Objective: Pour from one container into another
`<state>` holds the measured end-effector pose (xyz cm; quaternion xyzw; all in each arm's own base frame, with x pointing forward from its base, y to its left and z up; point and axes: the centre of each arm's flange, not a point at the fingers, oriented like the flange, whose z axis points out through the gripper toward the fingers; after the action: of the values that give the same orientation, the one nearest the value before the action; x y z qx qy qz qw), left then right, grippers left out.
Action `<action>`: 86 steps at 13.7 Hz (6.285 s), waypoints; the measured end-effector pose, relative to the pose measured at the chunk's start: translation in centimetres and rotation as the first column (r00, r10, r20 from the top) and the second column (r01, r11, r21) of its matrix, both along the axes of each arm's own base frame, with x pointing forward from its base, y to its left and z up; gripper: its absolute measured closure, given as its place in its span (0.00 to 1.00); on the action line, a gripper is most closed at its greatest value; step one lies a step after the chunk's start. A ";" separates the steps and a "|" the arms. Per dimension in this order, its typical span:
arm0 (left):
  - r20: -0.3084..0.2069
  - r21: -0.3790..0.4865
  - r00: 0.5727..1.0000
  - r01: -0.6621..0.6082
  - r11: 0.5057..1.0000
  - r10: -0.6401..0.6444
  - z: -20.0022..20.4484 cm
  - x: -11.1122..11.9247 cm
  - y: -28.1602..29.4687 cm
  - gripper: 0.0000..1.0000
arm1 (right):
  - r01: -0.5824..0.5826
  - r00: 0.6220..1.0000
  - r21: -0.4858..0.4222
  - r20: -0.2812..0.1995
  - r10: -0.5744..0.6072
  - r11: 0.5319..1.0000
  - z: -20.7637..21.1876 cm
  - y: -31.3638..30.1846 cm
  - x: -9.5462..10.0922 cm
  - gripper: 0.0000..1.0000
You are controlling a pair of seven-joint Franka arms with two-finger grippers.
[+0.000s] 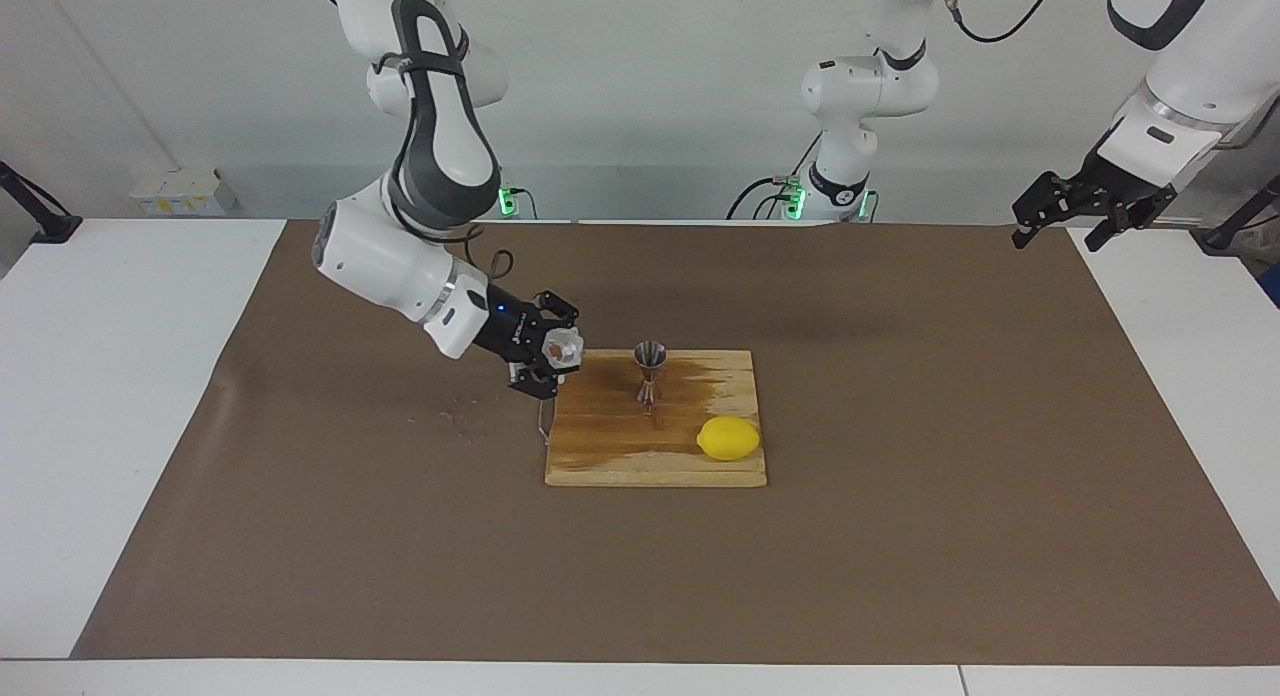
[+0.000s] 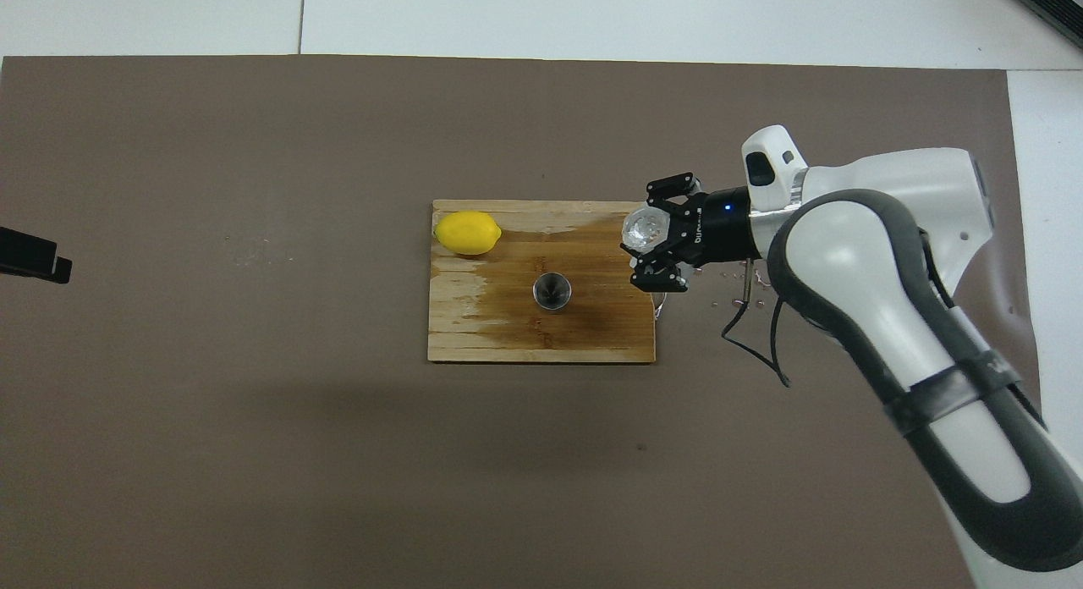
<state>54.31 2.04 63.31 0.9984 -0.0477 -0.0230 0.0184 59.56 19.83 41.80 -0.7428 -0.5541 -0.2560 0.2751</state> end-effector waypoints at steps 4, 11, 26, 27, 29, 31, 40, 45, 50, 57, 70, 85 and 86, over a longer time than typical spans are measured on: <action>0.002 0.000 1.000 0.008 1.000 -0.008 0.1 -0.1 -0.4 0.00 | -0.040 0.999 -0.182 0.025 0.046 0.983 0.1 4.9 -1.5 0.78; 0.007 0.000 1.000 0.008 1.000 -0.008 0.2 0.0 -0.4 0.00 | -0.130 0.984 -0.382 0.065 0.168 0.915 0.0 9.3 -3.6 0.78; 0.006 0.000 1.000 0.004 1.000 -0.004 0.1 0.0 -0.2 0.00 | -0.155 0.977 -0.414 0.069 0.201 0.897 -0.3 10.0 -4.1 0.78; 0.006 0.000 1.000 0.004 1.000 -0.004 0.1 0.0 -0.2 0.00 | -0.156 0.977 -0.415 0.069 0.202 0.896 -0.3 10.0 -4.1 0.78; 0.006 0.000 1.000 0.004 1.000 -0.004 0.1 0.0 -0.2 0.00 | -0.156 0.977 -0.415 0.069 0.202 0.896 -0.3 10.0 -4.1 0.78; 0.006 0.000 1.000 0.004 1.000 -0.004 0.1 0.0 -0.2 0.00 | -0.150 0.976 -0.413 0.082 0.201 0.898 -0.1 9.9 -4.1 0.79; 0.006 0.000 1.000 0.004 1.000 -0.004 0.1 0.0 -0.2 0.00 | -0.170 0.957 -0.099 0.222 0.188 0.981 -1.8 4.0 -4.2 0.79; 0.006 0.000 1.000 0.004 1.000 -0.004 0.1 0.0 -0.2 0.00 | -0.178 0.960 0.000 0.221 0.174 0.984 -2.3 -8.4 -2.1 0.79; 0.006 0.000 1.000 0.004 1.000 -0.004 0.1 0.0 -0.2 0.00 | -0.204 0.951 0.070 0.249 0.181 0.976 -7.4 -18.7 -2.4 0.79; 0.006 0.000 1.000 0.004 1.000 -0.004 0.1 0.0 -0.2 0.00 | -0.193 0.951 0.194 0.276 0.135 0.962 -18.6 -22.4 -3.0 0.79; 0.006 0.000 1.000 0.004 1.000 -0.004 0.1 0.0 -0.3 0.00 | -0.242 0.947 0.047 0.228 0.225 0.969 -18.7 -30.7 -4.8 0.00; 0.006 0.000 1.000 0.005 1.000 -0.005 0.1 0.0 -0.3 0.00 | 0.257 0.787 -0.603 -0.323 -0.526 0.755 -4.7 -26.6 -5.1 0.00; 0.006 0.000 1.000 0.005 1.000 -0.005 0.1 0.0 -0.3 0.00 | 0.288 0.737 -0.658 -0.311 -0.600 0.696 -4.8 -24.8 -4.9 0.00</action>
<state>54.28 1.77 63.44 0.9984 -0.0500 -0.0199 0.0181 54.66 -4.92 36.98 -0.9441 -0.3069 0.0641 0.1017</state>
